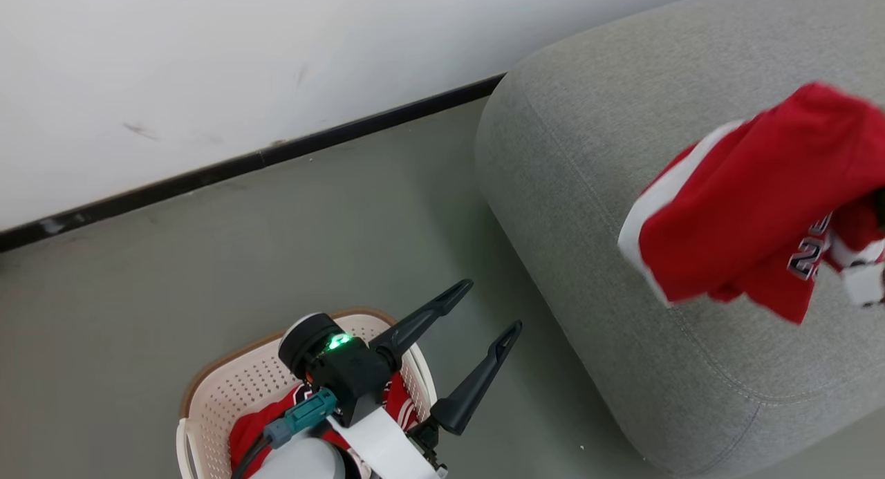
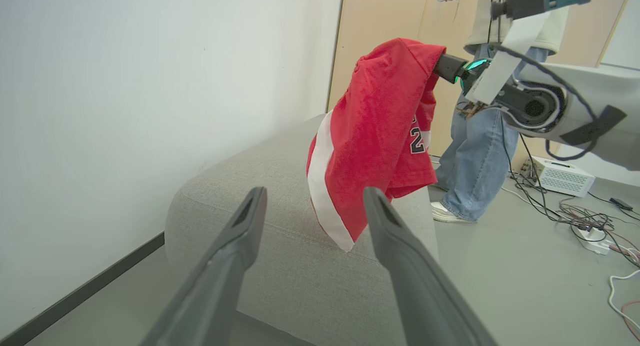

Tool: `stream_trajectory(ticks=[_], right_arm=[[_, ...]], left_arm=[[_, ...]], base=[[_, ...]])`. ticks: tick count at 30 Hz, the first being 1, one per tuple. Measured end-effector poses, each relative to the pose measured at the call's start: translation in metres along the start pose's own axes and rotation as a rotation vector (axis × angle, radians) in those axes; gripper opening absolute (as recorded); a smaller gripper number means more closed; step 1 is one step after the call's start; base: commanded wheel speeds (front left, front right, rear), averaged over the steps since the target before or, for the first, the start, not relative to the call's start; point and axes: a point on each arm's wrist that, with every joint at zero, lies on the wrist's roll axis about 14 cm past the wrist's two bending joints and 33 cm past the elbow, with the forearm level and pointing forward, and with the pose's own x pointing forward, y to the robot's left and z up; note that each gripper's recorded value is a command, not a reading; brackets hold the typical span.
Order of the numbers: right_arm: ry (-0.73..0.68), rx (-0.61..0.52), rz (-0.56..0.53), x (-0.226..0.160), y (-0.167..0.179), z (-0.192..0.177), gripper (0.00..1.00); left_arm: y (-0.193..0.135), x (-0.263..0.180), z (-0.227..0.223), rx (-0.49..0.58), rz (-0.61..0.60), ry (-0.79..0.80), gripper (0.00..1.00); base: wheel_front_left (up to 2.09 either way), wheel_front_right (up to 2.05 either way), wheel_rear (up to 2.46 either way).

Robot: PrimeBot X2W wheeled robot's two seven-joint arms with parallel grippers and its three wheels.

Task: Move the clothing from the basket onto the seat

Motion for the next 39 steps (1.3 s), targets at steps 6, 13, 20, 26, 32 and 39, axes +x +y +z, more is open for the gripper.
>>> stream_trajectory(ticks=[6, 13, 20, 26, 32, 39], right_arm=[[-0.026, -0.027, -0.048, 0.028, -0.022, 0.021, 0.00], [-0.015, -0.041, -0.109, 0.054, -0.044, 0.028, 0.00], [-0.041, -0.069, -0.226, 0.071, -0.089, 0.046, 0.00], [-0.060, -0.101, -0.278, 0.089, -0.111, 0.060, 0.00], [0.016, -0.097, -0.309, 0.095, -0.117, 0.028, 0.00], [0.116, -0.079, -0.395, 0.083, -0.135, -0.021, 0.00]], left_arm=[[0.013, 0.001, 0.002, 0.040, 0.002, -0.009, 1.00], [0.024, 0.006, 0.006, 0.050, 0.002, -0.026, 1.00], [0.034, 0.009, 0.006, 0.044, 0.000, -0.039, 1.00], [0.045, 0.012, 0.008, 0.048, 0.003, -0.060, 1.00], [0.053, 0.013, 0.004, 0.041, 0.007, -0.060, 1.00], [0.057, 0.014, -0.001, 0.019, 0.007, -0.057, 1.00]], base=[[0.00, 0.00, 0.00], [0.00, 0.00, 0.00], [0.00, 0.00, 0.00], [0.00, 0.00, 0.00], [0.00, 0.00, 0.00], [0.00, 0.00, 0.00]])
